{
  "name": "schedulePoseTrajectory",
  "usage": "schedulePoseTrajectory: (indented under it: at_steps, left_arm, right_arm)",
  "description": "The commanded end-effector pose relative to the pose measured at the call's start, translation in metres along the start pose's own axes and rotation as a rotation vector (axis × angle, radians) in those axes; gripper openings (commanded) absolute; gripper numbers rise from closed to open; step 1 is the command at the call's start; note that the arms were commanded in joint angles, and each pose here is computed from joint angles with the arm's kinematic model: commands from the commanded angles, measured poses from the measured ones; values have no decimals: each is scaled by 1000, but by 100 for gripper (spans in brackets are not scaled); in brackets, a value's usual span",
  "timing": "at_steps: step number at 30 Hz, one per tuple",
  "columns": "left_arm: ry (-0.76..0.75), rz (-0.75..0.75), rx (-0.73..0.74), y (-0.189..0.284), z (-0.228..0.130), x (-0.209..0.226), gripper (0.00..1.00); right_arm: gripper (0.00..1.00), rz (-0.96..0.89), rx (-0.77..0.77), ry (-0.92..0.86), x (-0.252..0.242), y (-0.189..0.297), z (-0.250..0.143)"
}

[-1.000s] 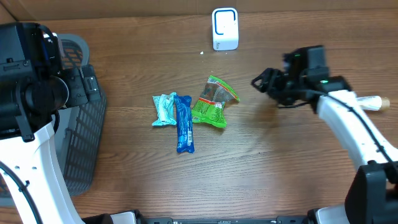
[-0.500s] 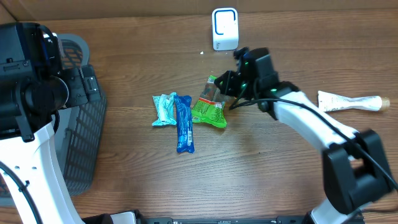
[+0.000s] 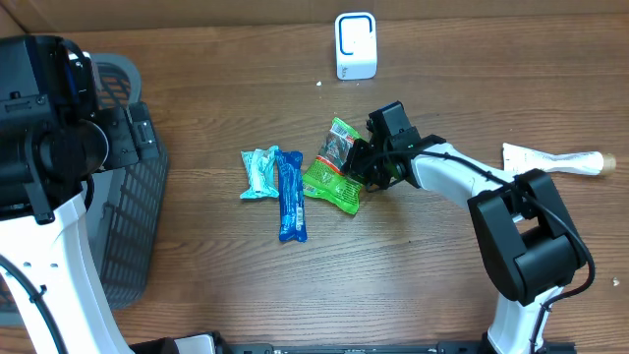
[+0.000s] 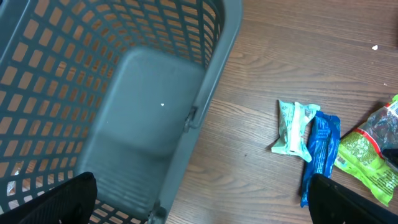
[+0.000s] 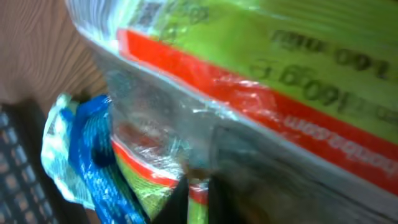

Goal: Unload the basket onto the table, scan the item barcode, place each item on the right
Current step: 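Move the right gripper left to the green Haribo bag and grasp it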

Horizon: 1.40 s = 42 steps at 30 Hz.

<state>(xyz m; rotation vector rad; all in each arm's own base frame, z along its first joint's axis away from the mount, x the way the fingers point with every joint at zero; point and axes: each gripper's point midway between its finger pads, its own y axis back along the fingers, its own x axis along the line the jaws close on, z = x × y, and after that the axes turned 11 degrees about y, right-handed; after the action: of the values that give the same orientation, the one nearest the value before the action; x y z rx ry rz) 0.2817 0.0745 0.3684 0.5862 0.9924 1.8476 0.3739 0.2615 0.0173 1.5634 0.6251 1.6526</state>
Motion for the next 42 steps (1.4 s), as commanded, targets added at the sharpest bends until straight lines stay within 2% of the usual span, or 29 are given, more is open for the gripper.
schedulePoseTrajectory:
  at_steps: [1,6,7,10,15,20,25,33,36,41,42]
  left_arm:
    - [-5,5,-13,2,4,2,100]
    - [-5,5,-13,2,4,2,100]
    - [-5,5,-13,2,4,2,100]
    - [-5,5,-13,2,4,2,100]
    - [-5,5,-13,2,4,1,100]
    - [-5,5,-13,2,4,2,100]
    - [-5,5,-13,2,4,2,100]
    - [-5,5,-13,2,4,1,100]
    - [-5,5,-13,2,4,1,100]
    - [-5,5,-13,2,4,1,100]
    - [-5,5,-13,2,4,1,100]
  right_arm:
    - [28,15,-8,68,9,2,10]
    - [69,39,-54,176,50,52,35]
    - [74,40,-62,173,55,63,39]
    - [87,18,-71,137,55,89,48]
    - [92,-140,-21,-5,-2,100,44]
    - [93,-185,44,-61,-38,76,29]
    - [95,-152,66,-75,-50,43,18]
    - [92,-34,-19,-77,-32,4,23]
    - [84,-6,-41,-75,-23,-14,22]
    - [74,-117,-54,-108,-44,-46,9]
    - [59,-127,-45,-110,-47,-50,6]
